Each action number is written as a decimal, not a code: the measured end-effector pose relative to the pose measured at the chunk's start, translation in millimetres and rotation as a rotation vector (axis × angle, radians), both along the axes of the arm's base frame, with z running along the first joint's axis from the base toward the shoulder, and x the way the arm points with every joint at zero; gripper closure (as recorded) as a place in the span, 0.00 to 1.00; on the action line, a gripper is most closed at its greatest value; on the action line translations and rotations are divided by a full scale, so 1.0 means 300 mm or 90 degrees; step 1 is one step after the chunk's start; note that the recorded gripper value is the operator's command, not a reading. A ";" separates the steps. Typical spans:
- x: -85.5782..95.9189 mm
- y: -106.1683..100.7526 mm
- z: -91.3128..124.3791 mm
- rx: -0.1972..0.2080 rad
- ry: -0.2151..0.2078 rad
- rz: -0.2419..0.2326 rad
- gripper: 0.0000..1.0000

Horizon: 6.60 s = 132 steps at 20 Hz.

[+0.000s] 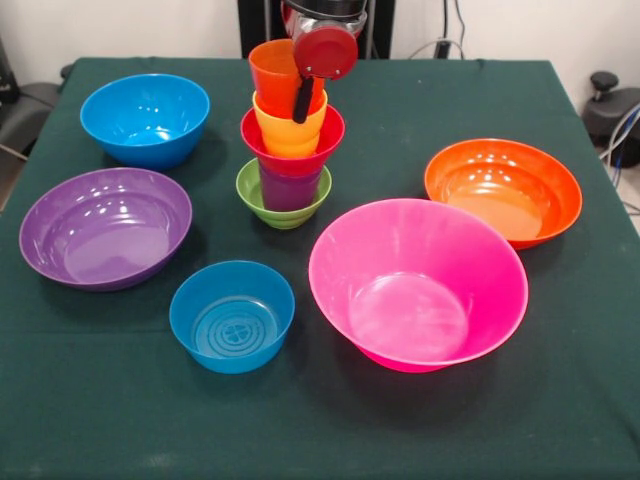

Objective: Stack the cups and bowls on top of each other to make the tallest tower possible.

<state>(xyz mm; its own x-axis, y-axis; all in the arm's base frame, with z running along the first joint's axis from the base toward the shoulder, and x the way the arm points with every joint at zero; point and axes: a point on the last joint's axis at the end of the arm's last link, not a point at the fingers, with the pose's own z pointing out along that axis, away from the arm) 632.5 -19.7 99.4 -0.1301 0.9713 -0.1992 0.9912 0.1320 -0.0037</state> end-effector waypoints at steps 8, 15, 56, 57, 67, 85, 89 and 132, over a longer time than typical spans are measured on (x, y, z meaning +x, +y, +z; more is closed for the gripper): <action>0.000 -0.009 0.000 0.000 0.000 -0.003 1.00; -0.002 -0.036 -0.003 0.000 0.001 -0.011 1.00; -0.029 -0.033 -0.097 0.003 0.030 -0.010 0.00; -0.029 -0.033 -0.097 0.003 0.030 -0.010 0.00; -0.021 -0.026 -0.072 0.002 0.022 -0.007 0.00; 0.001 -0.005 0.165 0.006 -0.042 -0.013 0.00; -0.020 0.007 0.231 0.013 -0.055 -0.020 0.00; -0.604 -0.202 0.109 -0.021 -0.034 -0.016 0.00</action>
<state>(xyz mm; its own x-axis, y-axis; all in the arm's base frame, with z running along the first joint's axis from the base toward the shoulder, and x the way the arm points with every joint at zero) 451.3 -80.3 132.0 -0.0935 0.9669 -0.2372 0.9932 0.1071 0.0450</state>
